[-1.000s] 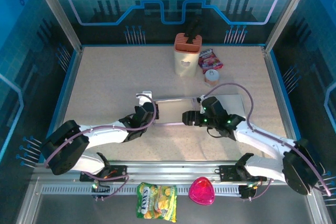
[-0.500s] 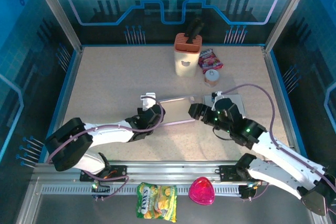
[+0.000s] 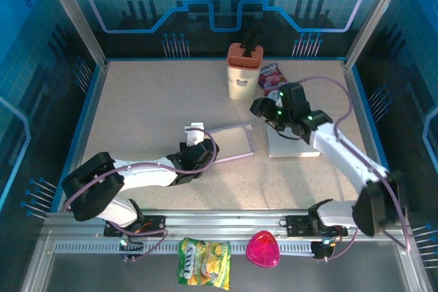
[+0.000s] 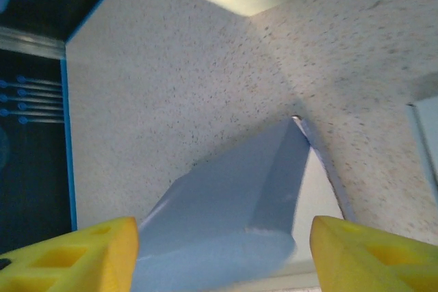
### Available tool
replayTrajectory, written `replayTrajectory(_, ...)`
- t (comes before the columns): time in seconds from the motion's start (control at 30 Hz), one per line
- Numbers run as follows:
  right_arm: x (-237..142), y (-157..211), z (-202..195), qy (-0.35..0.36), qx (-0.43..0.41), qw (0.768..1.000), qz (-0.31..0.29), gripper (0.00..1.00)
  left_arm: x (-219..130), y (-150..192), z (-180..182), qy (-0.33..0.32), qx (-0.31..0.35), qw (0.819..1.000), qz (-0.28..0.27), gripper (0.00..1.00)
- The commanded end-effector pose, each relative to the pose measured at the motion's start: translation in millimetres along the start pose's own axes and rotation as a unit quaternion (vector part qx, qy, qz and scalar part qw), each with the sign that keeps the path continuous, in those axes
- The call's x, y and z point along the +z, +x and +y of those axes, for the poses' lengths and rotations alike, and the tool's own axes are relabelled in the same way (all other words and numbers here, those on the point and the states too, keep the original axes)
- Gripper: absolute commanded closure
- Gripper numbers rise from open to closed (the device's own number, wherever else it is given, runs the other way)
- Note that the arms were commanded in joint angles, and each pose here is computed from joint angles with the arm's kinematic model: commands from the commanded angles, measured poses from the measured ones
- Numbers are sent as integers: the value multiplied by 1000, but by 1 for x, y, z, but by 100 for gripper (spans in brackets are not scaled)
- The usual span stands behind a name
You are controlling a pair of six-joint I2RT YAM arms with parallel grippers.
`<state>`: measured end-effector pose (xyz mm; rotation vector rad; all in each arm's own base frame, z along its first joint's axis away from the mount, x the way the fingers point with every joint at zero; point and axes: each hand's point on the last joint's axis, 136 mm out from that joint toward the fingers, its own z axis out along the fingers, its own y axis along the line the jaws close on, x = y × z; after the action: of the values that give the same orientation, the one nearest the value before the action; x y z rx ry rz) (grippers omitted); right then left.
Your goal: Fold the paper box
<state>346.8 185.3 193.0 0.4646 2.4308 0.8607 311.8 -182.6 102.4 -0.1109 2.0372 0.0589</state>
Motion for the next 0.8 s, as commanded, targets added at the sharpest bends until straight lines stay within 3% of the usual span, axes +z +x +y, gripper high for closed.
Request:
replayTrajectory(0.0,19,11,8,-19,-54,996,64,36,1,5,1,-11,16,1000,5,100)
replayTrajectory(0.33,57,41,-18,5,-81,989,126,47,2,8,-8,1,25,1000,8,100)
replayTrajectory(0.63,63,63,-35,15,-94,986,140,60,-3,18,-14,10,16,1000,24,100)
replayTrajectory(0.77,63,70,-43,30,-107,984,139,61,-5,26,-17,26,6,999,42,100)
